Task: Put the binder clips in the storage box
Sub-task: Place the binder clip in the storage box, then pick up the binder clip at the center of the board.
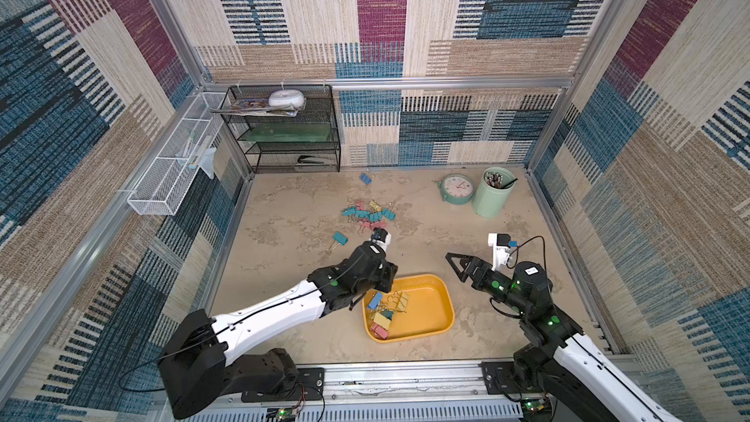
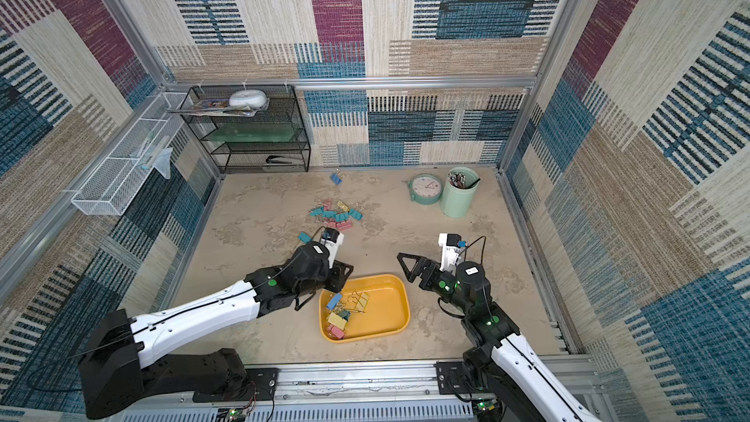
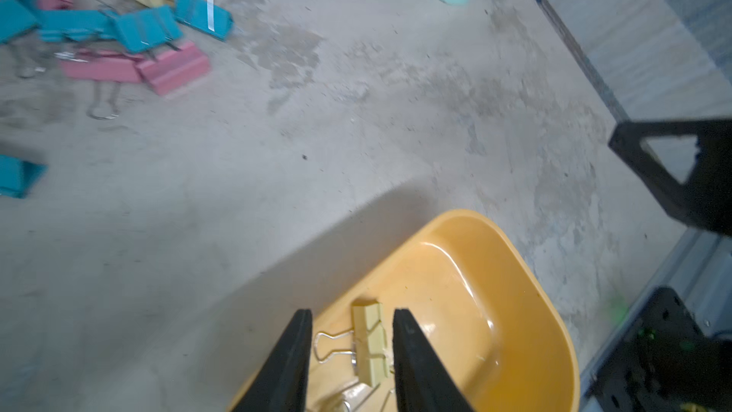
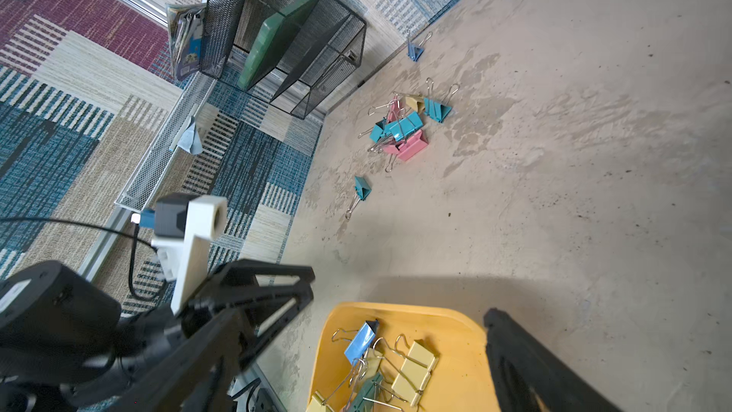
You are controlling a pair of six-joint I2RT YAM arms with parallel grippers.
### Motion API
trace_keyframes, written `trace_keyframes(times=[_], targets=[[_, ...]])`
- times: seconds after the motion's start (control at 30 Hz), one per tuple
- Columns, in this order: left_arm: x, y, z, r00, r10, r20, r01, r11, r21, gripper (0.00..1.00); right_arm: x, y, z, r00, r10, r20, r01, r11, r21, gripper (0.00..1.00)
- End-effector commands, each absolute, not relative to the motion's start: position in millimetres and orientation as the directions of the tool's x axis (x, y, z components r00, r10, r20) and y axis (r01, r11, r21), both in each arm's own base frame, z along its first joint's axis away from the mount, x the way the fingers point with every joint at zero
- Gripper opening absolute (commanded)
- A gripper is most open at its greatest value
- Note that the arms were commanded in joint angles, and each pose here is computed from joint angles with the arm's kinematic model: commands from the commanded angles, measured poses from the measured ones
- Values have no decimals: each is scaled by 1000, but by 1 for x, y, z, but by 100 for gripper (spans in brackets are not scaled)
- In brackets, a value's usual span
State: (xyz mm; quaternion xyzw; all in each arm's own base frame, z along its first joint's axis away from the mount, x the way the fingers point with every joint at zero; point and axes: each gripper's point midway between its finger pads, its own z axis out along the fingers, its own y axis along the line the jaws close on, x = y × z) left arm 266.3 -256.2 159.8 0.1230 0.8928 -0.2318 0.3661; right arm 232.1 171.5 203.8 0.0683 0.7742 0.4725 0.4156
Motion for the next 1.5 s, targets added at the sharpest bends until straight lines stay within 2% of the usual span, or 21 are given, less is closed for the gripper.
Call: trace_keyframes(times=[0.0,0.13,0.3,0.5,0.6,0.73,0.83,0.93,1.03,1.23,1.47], targets=[[288,-220,174,-700,-83,-710,300,868,-397,40,230,179,222,-633,488,-602,-360,503,786,99],[319,-172,176,-696,-211,-687,164,884,-437,42,230,179,219,-634,490,-598,-354,504,788,99],[358,-125,145,-735,-337,-589,-53,894,-446,47,231,179,215,-637,494,-591,-347,501,793,99],[395,-129,104,-778,-492,-391,-273,825,-494,46,232,179,216,-634,494,-595,-348,505,790,99],[413,-115,91,-727,-569,-384,-397,805,-441,46,233,180,217,-633,493,-597,-349,506,788,99],[423,-98,79,-699,-614,-367,-522,788,-325,52,233,180,217,-633,488,-601,-353,509,785,99],[431,-105,70,-744,-592,-310,-527,805,-273,53,234,179,215,-626,488,-609,-353,518,779,99],[427,-105,57,-759,-604,-244,-568,797,-205,42,237,177,209,-622,483,-616,-342,540,769,99],[423,-104,50,-765,-607,-217,-588,795,-149,40,240,180,206,-629,467,-622,-343,551,760,99],[417,-106,50,-738,-646,-196,-634,763,-125,51,248,186,209,-634,434,-640,-358,569,740,99],[422,-106,52,-728,-650,-219,-651,755,-79,57,252,189,206,-640,417,-645,-361,579,731,99]])
